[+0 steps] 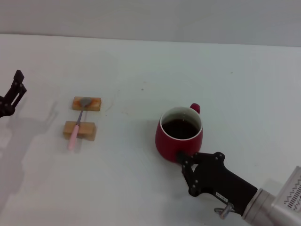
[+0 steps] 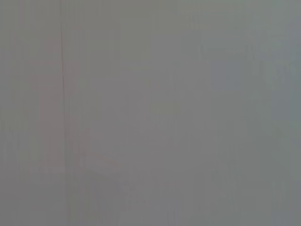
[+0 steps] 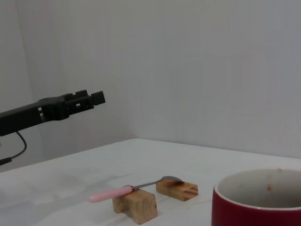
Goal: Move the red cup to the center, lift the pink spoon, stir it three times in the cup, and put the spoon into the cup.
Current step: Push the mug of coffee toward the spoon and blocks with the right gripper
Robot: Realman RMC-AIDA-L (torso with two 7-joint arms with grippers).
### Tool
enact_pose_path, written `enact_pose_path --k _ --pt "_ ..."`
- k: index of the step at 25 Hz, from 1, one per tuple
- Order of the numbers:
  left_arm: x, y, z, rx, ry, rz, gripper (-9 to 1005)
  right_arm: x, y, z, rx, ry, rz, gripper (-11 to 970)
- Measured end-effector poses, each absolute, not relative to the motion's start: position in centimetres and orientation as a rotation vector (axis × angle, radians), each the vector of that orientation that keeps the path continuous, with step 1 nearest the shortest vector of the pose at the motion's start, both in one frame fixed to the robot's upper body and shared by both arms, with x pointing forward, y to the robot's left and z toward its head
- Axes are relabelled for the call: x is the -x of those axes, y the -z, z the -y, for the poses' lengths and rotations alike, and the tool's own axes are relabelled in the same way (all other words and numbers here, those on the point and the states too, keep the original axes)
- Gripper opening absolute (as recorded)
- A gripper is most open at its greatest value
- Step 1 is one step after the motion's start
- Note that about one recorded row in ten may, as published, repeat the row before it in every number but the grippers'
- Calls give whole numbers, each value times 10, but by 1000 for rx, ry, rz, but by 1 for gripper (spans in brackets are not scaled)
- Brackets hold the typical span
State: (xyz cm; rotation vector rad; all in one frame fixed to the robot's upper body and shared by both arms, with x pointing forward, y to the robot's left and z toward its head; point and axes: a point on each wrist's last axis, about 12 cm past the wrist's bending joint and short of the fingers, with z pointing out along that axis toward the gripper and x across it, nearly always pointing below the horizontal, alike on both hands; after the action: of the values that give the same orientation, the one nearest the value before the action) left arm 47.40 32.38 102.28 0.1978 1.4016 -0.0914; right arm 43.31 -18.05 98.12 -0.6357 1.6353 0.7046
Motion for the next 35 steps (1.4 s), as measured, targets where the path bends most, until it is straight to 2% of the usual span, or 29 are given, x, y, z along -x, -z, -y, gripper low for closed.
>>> enact_pose_path --k 12,18,27,35 --pt "-474 -1023 -324 -198 92 -1401 791 -439 -980 184 642 -676 -1649 -1" --pt "-474 -1023 -324 -198 92 -1401 789 -433 -982 177 663 -706 -1617 -1" --pt "-475 -1024 -323 -200 95 -1396 786 -421 -1003 158 744 -695 -1381 -1" --pt "-473 -1022 -324 -195 90 -1403 783 -411 -1024 177 691 -439 -1118 0"
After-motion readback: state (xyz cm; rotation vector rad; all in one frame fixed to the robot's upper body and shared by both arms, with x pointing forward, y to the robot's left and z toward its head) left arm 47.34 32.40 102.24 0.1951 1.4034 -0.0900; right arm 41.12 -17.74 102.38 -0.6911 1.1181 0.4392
